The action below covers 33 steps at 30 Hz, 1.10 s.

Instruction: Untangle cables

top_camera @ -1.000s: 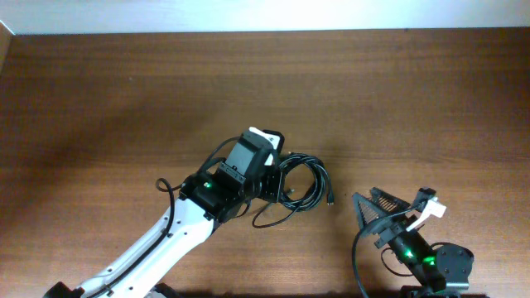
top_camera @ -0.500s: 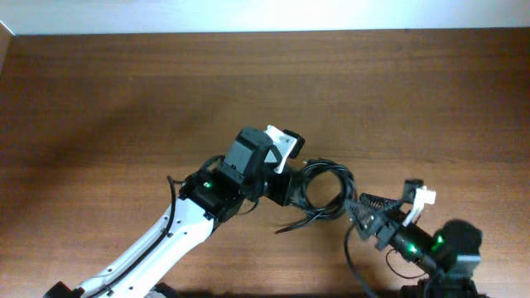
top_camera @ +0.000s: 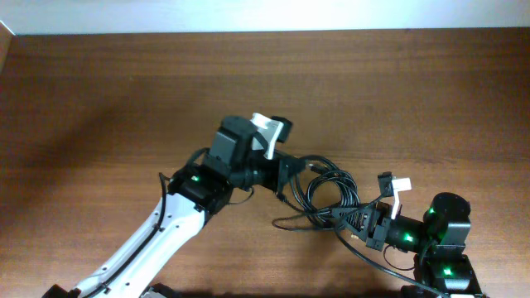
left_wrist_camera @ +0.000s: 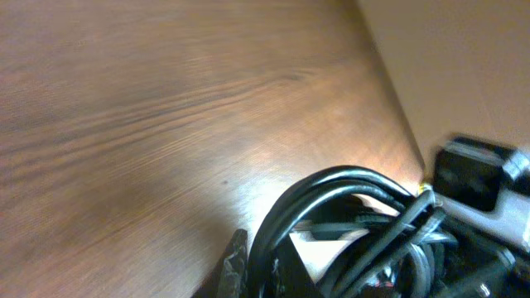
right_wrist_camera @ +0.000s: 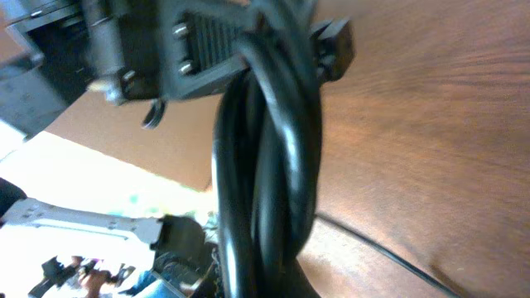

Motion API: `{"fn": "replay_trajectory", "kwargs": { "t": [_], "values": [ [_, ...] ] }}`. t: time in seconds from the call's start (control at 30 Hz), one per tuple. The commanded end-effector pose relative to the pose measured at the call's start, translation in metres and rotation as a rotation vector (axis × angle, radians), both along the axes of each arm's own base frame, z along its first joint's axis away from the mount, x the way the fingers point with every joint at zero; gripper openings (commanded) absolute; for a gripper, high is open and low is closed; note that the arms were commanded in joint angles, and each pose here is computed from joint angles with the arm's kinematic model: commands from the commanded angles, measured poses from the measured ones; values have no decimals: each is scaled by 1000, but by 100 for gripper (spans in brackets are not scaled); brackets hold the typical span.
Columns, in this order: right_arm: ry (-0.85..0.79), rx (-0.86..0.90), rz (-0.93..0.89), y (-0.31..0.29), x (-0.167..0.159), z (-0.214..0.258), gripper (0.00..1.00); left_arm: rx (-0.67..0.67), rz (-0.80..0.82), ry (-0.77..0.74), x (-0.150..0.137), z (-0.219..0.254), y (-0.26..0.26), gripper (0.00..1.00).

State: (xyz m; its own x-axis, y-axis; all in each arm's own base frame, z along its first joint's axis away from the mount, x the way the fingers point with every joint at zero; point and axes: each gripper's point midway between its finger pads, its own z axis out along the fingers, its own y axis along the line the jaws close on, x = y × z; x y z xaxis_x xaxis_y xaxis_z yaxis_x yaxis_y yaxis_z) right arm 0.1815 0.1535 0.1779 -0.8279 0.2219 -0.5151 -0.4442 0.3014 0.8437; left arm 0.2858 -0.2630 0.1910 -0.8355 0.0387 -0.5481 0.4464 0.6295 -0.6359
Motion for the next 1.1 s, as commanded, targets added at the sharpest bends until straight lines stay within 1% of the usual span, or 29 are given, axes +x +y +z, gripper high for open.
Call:
{"fn": "replay_trajectory", "kwargs": {
  "t": [0.0, 0.07, 0.1, 0.13, 0.17, 0.2, 0.27, 0.3, 0.37, 0.5, 0.53, 0.63, 0.67, 0.73, 0.77, 0.87, 0.97, 1.07],
  "values": [
    [-34, 101, 209, 10, -34, 22, 4, 118, 462, -24, 69, -3, 88, 0],
    [-34, 93, 195, 10, -32, 21, 4, 144, 484, 18, 66, -12, 100, 0],
    [-33, 82, 172, 9, -28, 19, 13, 159, 485, 40, 63, -17, 102, 0],
    [-32, 62, 134, 7, -22, 16, 24, 171, 480, 62, 58, -21, 103, 0],
    [-30, 46, 101, 6, -16, 13, 29, 172, 464, 82, 53, -24, 101, 0],
    [-30, 34, 78, 4, -12, 11, 32, 157, 435, 100, 49, -24, 95, 0],
    [-28, 20, 51, 3, -8, 9, 32, 114, 364, 127, 39, -23, 80, 0],
    [-28, 14, 40, 2, -6, 8, 35, 104, 330, 131, 34, -22, 72, 0],
    [-27, 4, 19, 1, -3, 6, 41, 119, 251, 95, 26, -21, 59, 0],
    [-25, -6, 0, -1, 0, 4, 43, 129, 192, 86, 13, -22, 42, 0],
    [-20, -11, -13, -2, 2, 3, 46, 134, 183, 87, 11, -24, 39, 0],
    [89, -9, -101, -7, 12, -4, 51, 150, 147, 89, 7, -31, 30, 0],
    [93, -12, -113, -8, 14, -5, 52, 159, 105, 64, 5, -31, 27, 0],
    [95, -15, -126, -9, 16, -6, 52, 178, -66, -47, -4, -30, 15, 0],
    [125, -2, -132, -10, 16, -6, 52, 180, -129, -89, -9, -29, 11, 0],
    [248, 58, -160, -10, 17, -4, 52, 164, -162, -122, -9, -25, 7, 0],
    [374, 98, -256, -16, 27, -8, 52, 96, -212, -158, -13, -12, -7, 0],
    [430, 112, -351, -25, 38, -13, 52, 62, -238, -204, -16, -2, -21, 0]
  ]
}}
